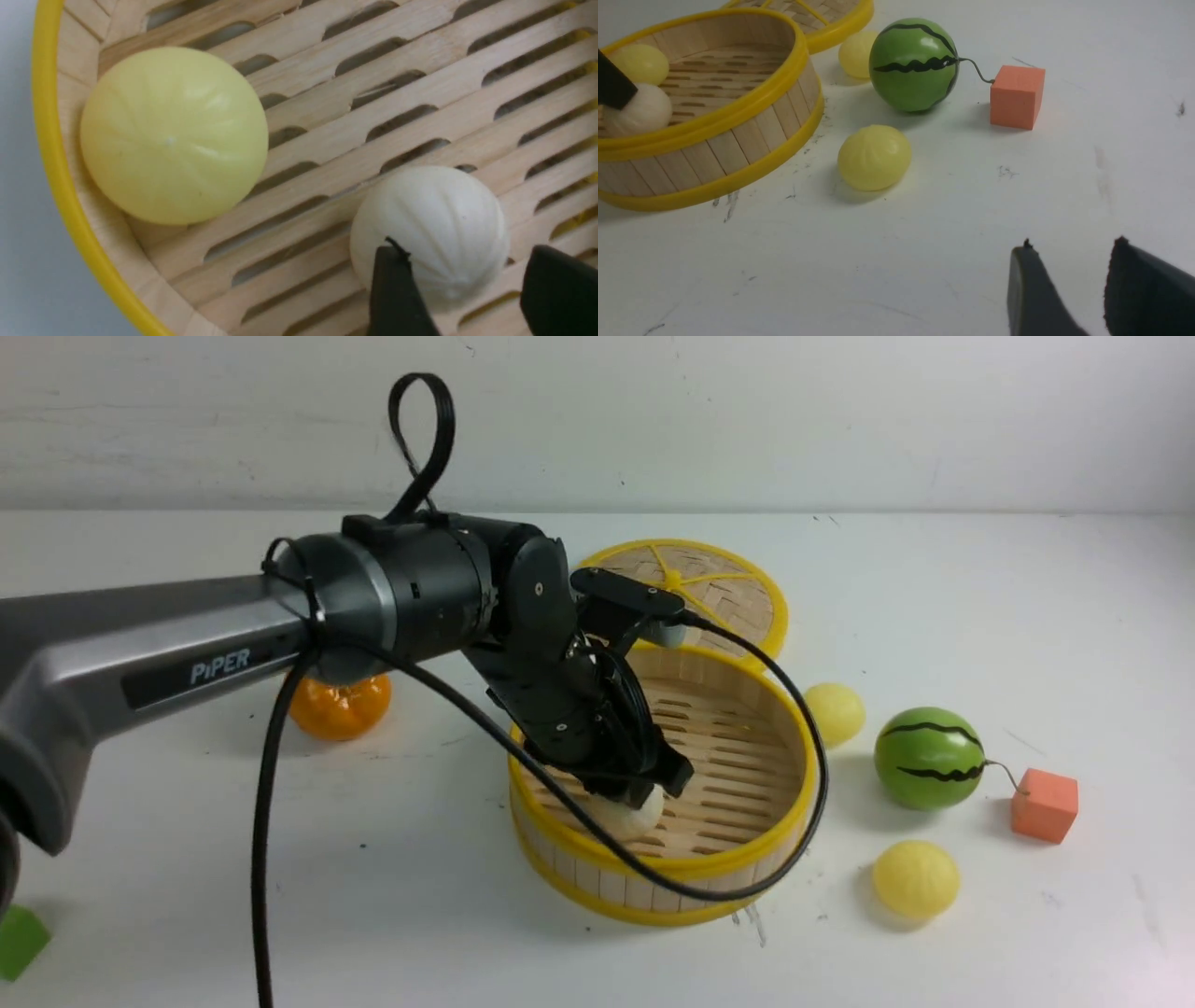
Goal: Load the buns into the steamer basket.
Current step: Use the left arm to put the steamed stuffed bun into the steamer, then use the right arm to grab a steamed stuffed bun
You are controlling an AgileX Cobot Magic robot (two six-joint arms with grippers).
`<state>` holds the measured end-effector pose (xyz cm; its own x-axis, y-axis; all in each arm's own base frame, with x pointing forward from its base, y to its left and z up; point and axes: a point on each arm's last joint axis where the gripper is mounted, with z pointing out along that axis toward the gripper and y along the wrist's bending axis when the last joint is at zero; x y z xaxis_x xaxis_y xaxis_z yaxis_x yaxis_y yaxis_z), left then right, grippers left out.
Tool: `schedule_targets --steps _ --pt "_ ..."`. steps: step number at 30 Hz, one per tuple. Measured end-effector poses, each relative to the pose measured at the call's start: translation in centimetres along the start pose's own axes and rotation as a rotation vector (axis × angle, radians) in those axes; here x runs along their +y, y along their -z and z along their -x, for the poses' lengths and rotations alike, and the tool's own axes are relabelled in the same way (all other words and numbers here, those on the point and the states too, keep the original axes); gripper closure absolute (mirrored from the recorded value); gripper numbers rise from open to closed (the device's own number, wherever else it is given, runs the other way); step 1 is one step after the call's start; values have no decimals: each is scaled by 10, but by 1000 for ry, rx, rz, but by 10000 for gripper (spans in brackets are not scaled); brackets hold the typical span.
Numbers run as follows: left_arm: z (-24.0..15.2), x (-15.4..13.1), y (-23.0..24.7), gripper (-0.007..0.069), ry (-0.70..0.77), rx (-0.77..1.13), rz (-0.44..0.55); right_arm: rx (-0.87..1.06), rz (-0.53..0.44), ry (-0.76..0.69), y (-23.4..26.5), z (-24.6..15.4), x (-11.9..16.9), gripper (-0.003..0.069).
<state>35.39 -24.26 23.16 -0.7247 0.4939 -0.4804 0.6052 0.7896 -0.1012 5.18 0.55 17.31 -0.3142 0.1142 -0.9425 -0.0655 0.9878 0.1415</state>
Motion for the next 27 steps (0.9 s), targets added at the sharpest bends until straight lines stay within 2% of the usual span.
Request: schedule_targets --steps 2,3,5,6,7,8,9,12,13,15,21,22,23,24,27 --pt "6 -3 23 172 15 -5 -3 0 0 0 0 0 0 418" --pt "9 -5 39 157 13 -23 -2 0 0 0 0 0 0 418" --pt "13 -7 58 151 17 -41 -1 0 0 0 0 0 0 418" --pt "15 -12 95 173 30 -91 -2 0 0 0 0 0 0 418" --pt "14 -14 108 193 36 -107 -5 0 0 0 0 0 0 418" --pt "12 -17 130 239 47 -136 -4 0 0 0 0 0 0 418" --pt "6 -21 159 326 57 -179 -7 0 0 0 0 0 0 418" --pt "-15 -26 199 512 53 -257 -7 0 0 0 0 0 0 418" --pt "-26 -27 209 592 51 -283 -5 0 0 0 0 0 0 418" --pt "-47 -28 220 639 50 -326 3 0 0 0 0 0 0 418" --pt "-135 -29 223 638 92 -490 2 0 0 0 0 0 0 418" --pt "-167 -30 226 638 105 -584 -7 0 0 0 0 0 0 418" --pt "-173 -29 222 638 109 -577 -7 0 0 0 0 0 0 418" --pt "-204 -29 223 638 116 -669 -27 0 0 0 0 0 0 418" --pt "-238 -27 216 638 130 -790 -14 0 0 0 0 0 0 418"
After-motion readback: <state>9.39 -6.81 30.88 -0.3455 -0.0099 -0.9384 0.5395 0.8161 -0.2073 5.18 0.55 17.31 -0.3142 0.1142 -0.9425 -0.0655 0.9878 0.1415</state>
